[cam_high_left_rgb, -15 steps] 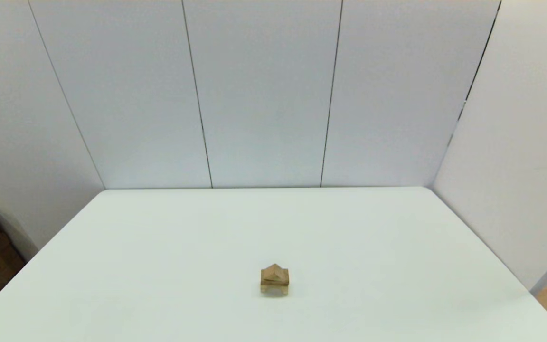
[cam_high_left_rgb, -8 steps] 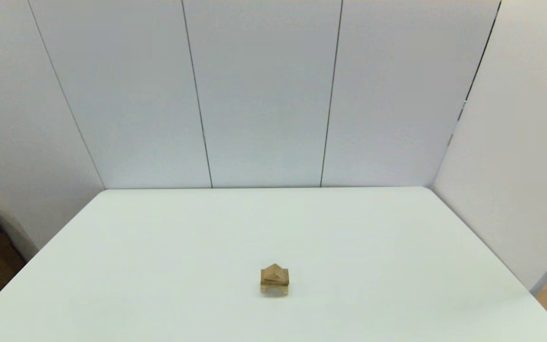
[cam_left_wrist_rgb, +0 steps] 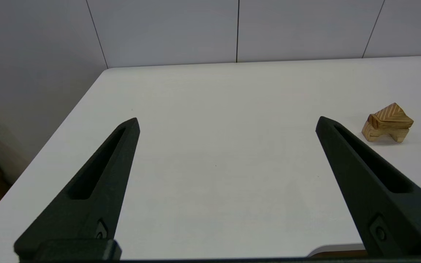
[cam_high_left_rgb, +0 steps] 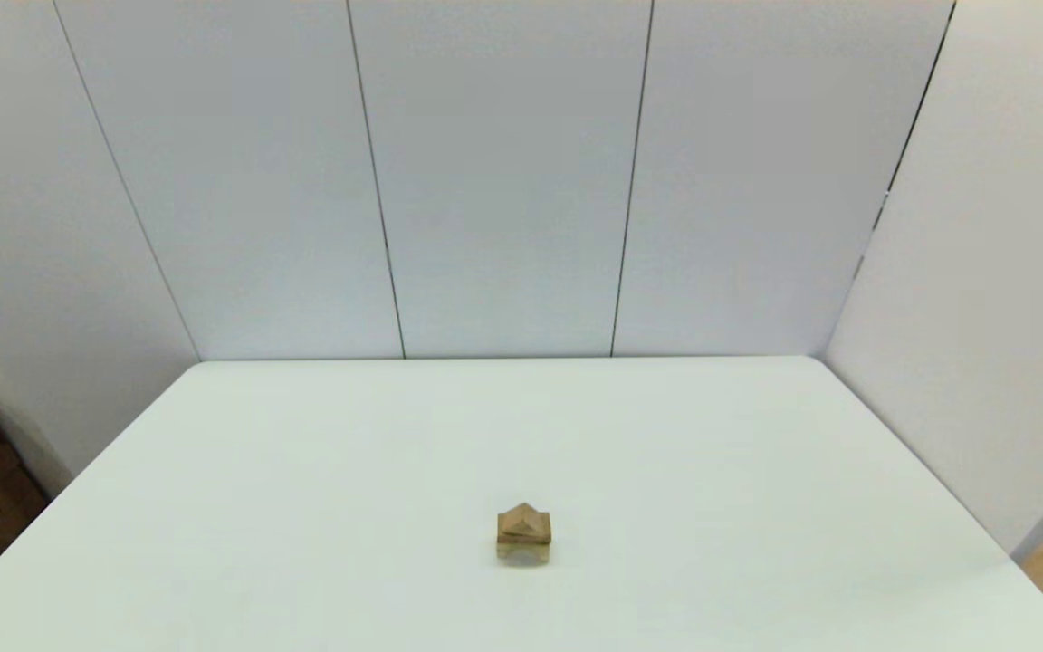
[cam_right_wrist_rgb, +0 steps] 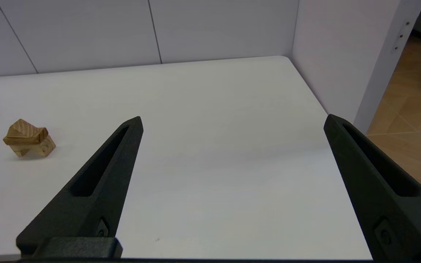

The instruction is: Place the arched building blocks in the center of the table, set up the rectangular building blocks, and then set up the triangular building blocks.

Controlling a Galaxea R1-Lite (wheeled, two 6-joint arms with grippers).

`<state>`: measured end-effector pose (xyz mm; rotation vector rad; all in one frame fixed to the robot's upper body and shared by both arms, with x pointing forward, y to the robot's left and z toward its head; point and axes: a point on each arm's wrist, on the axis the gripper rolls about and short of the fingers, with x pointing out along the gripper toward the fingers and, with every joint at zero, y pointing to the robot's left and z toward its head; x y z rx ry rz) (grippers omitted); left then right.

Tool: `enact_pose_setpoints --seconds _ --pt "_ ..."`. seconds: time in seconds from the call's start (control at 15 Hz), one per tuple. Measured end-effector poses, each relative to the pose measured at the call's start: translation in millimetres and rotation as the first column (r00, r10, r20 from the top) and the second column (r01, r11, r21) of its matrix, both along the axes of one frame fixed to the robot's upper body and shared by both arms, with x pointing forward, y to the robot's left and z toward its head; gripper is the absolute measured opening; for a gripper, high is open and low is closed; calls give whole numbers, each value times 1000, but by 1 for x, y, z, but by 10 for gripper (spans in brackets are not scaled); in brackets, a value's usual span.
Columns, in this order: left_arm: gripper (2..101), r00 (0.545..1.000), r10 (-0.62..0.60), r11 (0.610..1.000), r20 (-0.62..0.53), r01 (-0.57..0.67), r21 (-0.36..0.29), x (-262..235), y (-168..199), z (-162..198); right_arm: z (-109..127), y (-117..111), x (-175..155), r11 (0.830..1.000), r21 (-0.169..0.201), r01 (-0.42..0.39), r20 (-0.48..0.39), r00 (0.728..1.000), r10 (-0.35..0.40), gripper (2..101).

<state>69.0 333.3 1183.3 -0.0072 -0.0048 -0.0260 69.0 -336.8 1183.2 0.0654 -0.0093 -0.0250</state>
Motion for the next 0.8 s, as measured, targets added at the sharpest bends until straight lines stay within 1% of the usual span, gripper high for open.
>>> enact_pose_setpoints --seconds 0.8 --pt "978 1000 0 1000 0 0 0 0 0 0 0 0 0 1000 0 2 0 1000 -2 980"
